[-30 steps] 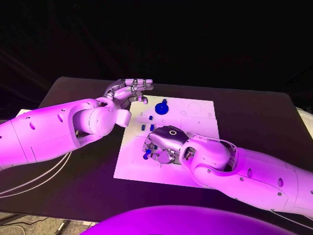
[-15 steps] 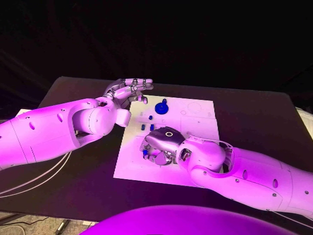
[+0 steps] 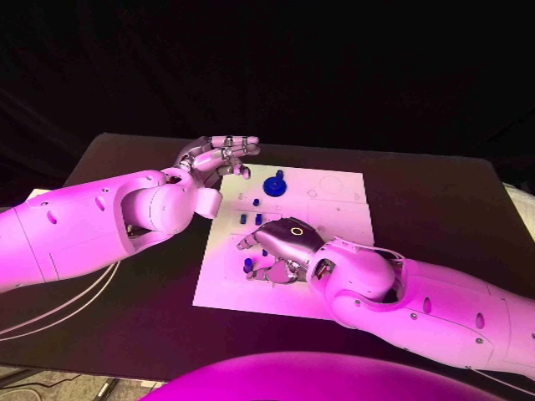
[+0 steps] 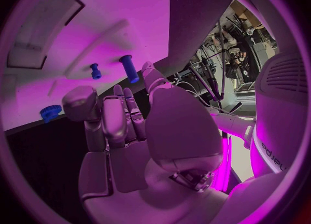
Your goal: Assemble the parts on the task board
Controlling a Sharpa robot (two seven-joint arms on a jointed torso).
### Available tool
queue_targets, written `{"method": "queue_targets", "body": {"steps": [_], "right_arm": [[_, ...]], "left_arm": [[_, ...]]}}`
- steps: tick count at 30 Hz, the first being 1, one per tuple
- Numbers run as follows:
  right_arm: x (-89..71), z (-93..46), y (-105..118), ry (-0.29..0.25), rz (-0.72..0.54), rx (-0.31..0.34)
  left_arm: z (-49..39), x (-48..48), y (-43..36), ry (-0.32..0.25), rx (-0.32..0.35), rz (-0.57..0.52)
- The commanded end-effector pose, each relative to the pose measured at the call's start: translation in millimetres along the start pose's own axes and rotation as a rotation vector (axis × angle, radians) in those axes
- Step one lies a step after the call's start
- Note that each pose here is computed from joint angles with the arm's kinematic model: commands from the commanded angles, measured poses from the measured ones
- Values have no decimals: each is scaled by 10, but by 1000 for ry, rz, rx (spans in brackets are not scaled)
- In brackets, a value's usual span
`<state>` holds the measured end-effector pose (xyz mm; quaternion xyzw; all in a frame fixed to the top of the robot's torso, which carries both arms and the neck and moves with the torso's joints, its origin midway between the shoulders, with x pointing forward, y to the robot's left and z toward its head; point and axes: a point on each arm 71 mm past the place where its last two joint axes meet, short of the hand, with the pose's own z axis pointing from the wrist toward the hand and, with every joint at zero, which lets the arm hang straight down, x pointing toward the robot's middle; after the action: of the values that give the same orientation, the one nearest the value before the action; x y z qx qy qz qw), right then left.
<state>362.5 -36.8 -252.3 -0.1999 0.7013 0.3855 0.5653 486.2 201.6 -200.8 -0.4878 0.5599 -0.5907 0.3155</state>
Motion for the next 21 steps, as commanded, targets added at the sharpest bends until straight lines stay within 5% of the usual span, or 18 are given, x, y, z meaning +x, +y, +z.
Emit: {"method": "queue_targets", "body": {"steps": [1,5,14,21], "right_arm": [[-145,-71,-10,-142,61,-1],[-329,-262,-152,-194,134,47],[-559,-894,-782,-130,265,353],[-542,-1292,-985,-81,244,534]], "left_arm": [[-3,16,-3,21,4,-3],[-8,8,0,20,2,-3],[-40,-37,-1,11,0,0],[-58,-58,-4,7,0,1]]}}
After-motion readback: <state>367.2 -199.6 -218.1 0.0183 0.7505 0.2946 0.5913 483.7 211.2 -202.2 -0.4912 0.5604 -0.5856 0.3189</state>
